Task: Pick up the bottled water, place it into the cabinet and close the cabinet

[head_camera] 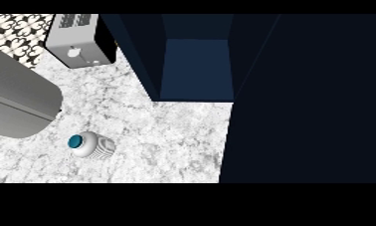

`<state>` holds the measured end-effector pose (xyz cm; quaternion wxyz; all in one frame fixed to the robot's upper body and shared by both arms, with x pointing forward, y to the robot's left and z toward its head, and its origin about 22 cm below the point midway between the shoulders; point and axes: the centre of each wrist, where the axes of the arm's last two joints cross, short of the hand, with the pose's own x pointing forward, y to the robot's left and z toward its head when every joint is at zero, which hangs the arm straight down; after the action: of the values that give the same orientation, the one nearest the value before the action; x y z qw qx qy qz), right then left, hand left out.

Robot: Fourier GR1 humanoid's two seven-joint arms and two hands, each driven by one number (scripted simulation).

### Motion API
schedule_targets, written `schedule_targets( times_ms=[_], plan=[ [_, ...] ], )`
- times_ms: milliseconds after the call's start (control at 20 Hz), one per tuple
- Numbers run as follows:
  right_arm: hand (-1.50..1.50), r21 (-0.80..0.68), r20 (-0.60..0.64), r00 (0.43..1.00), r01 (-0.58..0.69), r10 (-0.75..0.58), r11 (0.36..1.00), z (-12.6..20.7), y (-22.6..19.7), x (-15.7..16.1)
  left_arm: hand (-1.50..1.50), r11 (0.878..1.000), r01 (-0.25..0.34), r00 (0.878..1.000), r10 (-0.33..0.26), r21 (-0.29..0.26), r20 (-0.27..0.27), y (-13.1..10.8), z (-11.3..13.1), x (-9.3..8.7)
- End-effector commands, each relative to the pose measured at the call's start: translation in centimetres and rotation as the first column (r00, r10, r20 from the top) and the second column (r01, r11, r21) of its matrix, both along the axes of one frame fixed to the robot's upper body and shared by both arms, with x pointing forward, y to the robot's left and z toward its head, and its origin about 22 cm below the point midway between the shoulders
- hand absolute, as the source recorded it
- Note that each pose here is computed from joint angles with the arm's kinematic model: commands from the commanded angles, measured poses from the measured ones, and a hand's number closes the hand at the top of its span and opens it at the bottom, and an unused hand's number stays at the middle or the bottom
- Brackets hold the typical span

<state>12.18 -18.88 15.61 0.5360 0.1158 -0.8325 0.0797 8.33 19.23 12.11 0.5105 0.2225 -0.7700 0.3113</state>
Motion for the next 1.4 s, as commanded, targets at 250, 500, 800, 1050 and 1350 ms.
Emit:
schedule_targets(
  times_ms=[250,500,800,1050,1350],
  plan=[
    [-1.5,0.0,-0.003,1.0,0.018,-0.018,1.0,1.6,1.3,-2.0,-1.5,0.996,-0.076,0.994,0.072,0.037,0.08,-2.3,2.5,-3.3],
    [-1.5,-0.003,0.007,1.0,0.015,-0.015,1.0,1.7,2.3,-1.6,-1.5,0.996,-0.077,0.997,0.075,0.045,0.035,-2.2,1.6,-3.5],
    [-1.5,0.005,0.019,1.0,0.018,-0.018,1.0,2.7,2.2,-1.9,-1.5,0.995,-0.082,0.997,0.082,0.059,0.003,-1.4,1.7,-4.1],
    [-1.5,-0.016,-0.005,1.0,0.011,-0.011,1.0,2.1,2.4,-2.4,-1.5,0.997,-0.064,0.997,0.066,0.046,-0.041,-2.8,-1.0,-3.1],
    [-1.5,0.007,0.025,0.999,0.024,-0.024,1.0,2.7,2.8,-2.4,-1.5,0.995,-0.084,0.994,0.088,0.059,-0.064,-2.2,-2.4,-1.4]
  ],
)
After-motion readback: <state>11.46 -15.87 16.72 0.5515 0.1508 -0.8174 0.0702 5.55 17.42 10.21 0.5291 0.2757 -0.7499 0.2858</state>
